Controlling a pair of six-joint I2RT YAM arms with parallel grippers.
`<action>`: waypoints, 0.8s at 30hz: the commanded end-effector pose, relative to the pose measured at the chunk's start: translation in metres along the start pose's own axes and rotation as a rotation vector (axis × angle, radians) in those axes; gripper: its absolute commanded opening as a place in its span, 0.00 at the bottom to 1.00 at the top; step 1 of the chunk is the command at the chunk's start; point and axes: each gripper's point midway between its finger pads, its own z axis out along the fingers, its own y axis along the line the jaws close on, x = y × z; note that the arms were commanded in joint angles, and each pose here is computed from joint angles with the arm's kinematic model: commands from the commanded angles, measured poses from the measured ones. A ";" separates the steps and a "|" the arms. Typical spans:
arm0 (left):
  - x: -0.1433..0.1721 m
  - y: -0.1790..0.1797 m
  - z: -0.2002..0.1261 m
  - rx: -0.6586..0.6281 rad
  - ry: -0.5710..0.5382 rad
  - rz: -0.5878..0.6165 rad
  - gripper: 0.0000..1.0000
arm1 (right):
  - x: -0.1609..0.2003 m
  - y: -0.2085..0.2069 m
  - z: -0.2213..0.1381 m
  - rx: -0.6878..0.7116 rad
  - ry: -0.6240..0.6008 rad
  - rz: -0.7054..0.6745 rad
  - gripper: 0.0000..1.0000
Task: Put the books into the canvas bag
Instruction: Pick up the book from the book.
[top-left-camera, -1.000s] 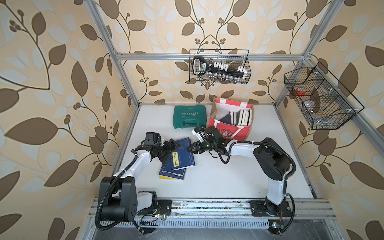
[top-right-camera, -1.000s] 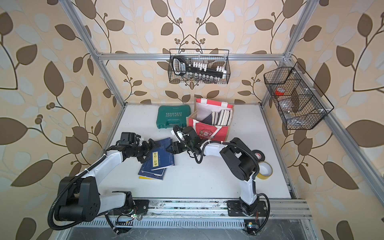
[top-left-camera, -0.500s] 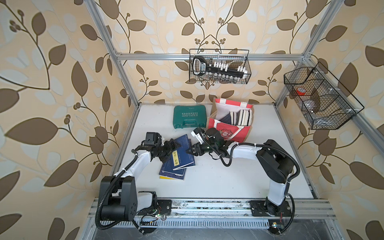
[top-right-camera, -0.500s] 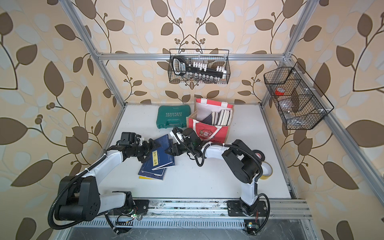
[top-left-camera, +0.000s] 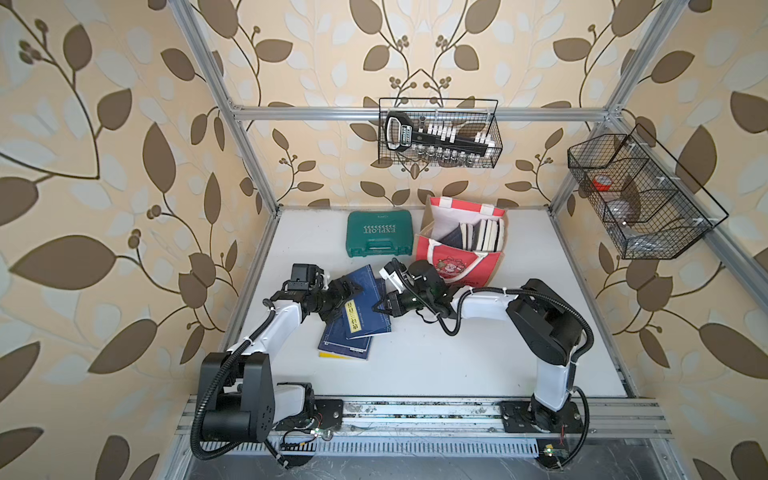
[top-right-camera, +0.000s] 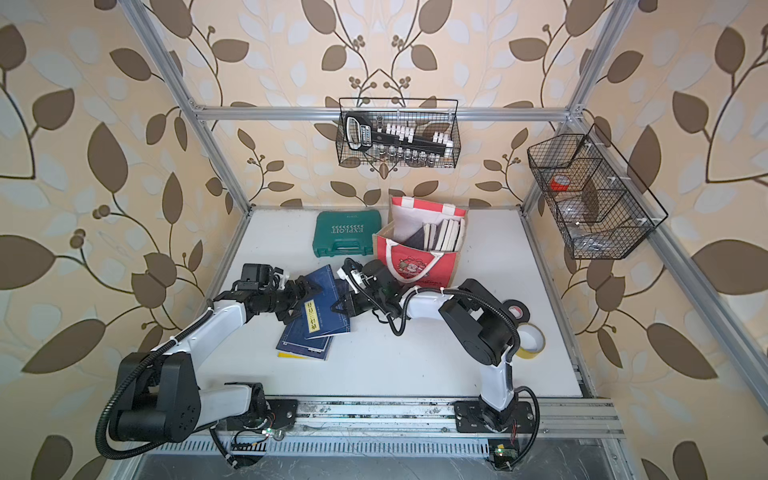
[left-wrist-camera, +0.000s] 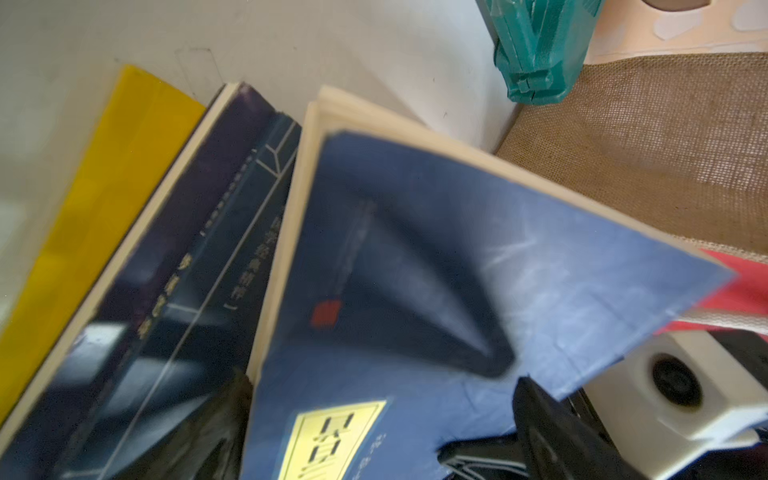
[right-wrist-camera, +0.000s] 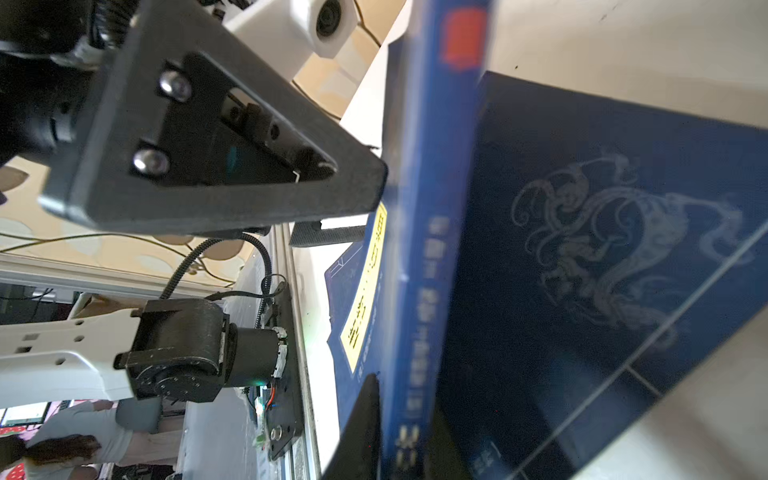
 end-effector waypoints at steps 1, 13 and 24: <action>0.002 -0.030 -0.015 0.072 -0.004 0.065 0.99 | -0.013 0.005 -0.003 0.010 -0.041 0.010 0.05; 0.016 -0.118 -0.073 0.340 -0.015 0.325 0.99 | -0.059 0.057 -0.088 -0.170 -0.306 0.108 0.00; 0.059 -0.166 -0.086 0.591 0.128 0.463 0.99 | -0.089 0.122 -0.155 -0.297 -0.424 0.011 0.00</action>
